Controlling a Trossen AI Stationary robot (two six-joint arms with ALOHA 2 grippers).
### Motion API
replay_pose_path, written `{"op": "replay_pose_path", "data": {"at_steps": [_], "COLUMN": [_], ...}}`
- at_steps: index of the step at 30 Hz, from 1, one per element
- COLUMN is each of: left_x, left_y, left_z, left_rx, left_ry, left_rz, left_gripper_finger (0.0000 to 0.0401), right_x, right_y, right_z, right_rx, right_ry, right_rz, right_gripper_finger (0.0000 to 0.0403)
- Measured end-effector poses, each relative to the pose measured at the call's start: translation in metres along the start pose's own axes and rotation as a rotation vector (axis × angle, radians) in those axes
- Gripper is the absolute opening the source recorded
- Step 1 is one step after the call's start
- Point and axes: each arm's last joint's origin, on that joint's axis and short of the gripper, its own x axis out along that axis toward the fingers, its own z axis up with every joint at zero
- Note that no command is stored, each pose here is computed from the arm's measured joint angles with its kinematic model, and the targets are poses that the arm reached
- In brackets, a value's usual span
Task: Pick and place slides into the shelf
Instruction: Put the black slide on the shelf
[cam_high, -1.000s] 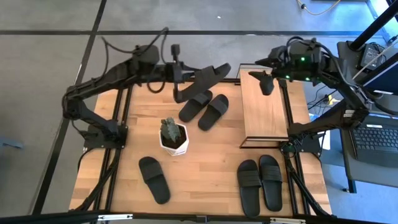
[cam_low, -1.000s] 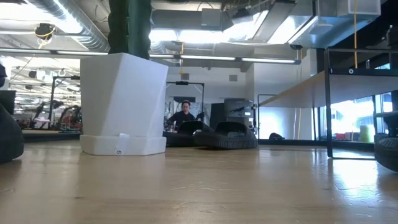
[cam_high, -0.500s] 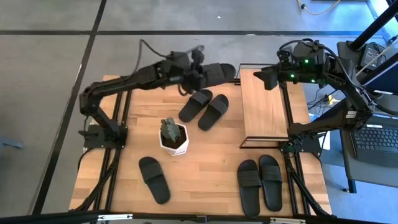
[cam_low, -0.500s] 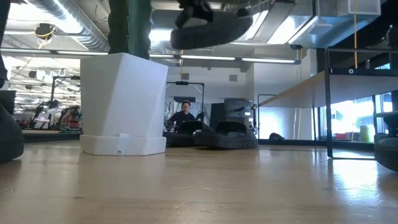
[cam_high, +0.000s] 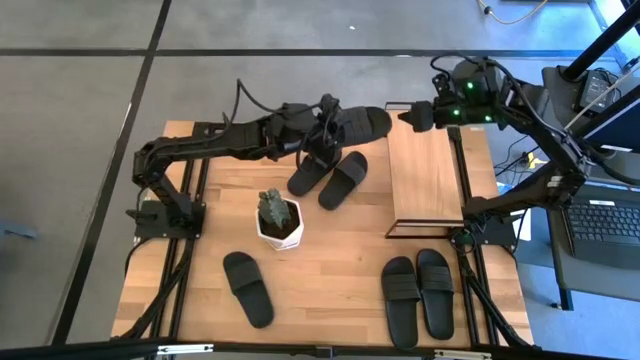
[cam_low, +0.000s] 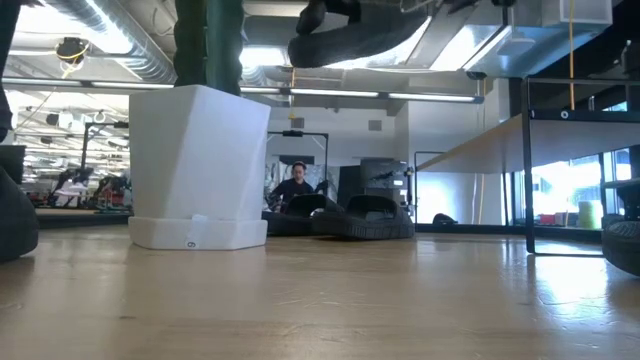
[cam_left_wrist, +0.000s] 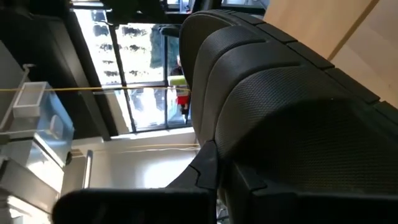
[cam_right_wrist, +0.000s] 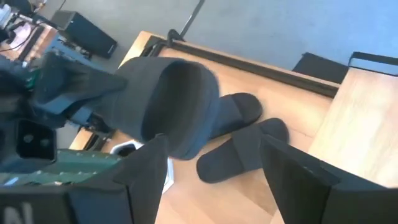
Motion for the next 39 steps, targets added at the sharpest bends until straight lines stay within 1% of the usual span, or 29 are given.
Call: {"op": "replay_pose_path", "data": {"at_steps": [6,11,15,19,23,30,33,39], "left_x": [-0.002,-0.002,-0.002,-0.002,-0.002,-0.002,-0.002,-0.002], "left_y": [-0.001,-0.001,0.000,0.000,0.003,0.003,0.003,0.003], "left_z": [0.004,0.004,0.003,0.002,0.003,0.003,0.003,0.004], "left_rx": [0.003,-0.003,-0.003,-0.006,-0.018,-0.019,-0.018,-0.020], "left_ry": [-0.008,-0.004,0.042,0.048,0.046,0.043,0.043,0.029], "left_rz": [-0.001,-0.001,0.004,0.010,0.035,0.036,0.036,0.038], "left_gripper_finger": [0.0001,0.0001,0.0001,0.0001,0.0001,0.0001,0.0002,0.0036], "right_x": [0.014,0.031,0.043,0.050,0.054,0.054,0.054,0.054], "right_y": [-0.007,-0.008,-0.010,-0.011,-0.011,-0.009,-0.009,-0.010], "right_z": [0.010,0.015,0.019,0.021,0.023,0.024,0.024,0.025], "right_rx": [0.042,0.077,0.086,0.075,0.056,0.036,0.008,-0.078], "right_ry": [0.063,0.157,0.185,0.204,0.198,0.185,0.183,0.172], "right_rz": [0.041,0.099,0.097,0.102,0.110,0.128,0.130,0.131], "right_gripper_finger": [0.0251,0.0251,0.0251,0.0243,0.0209,0.0141,0.0113,0.0049]}}
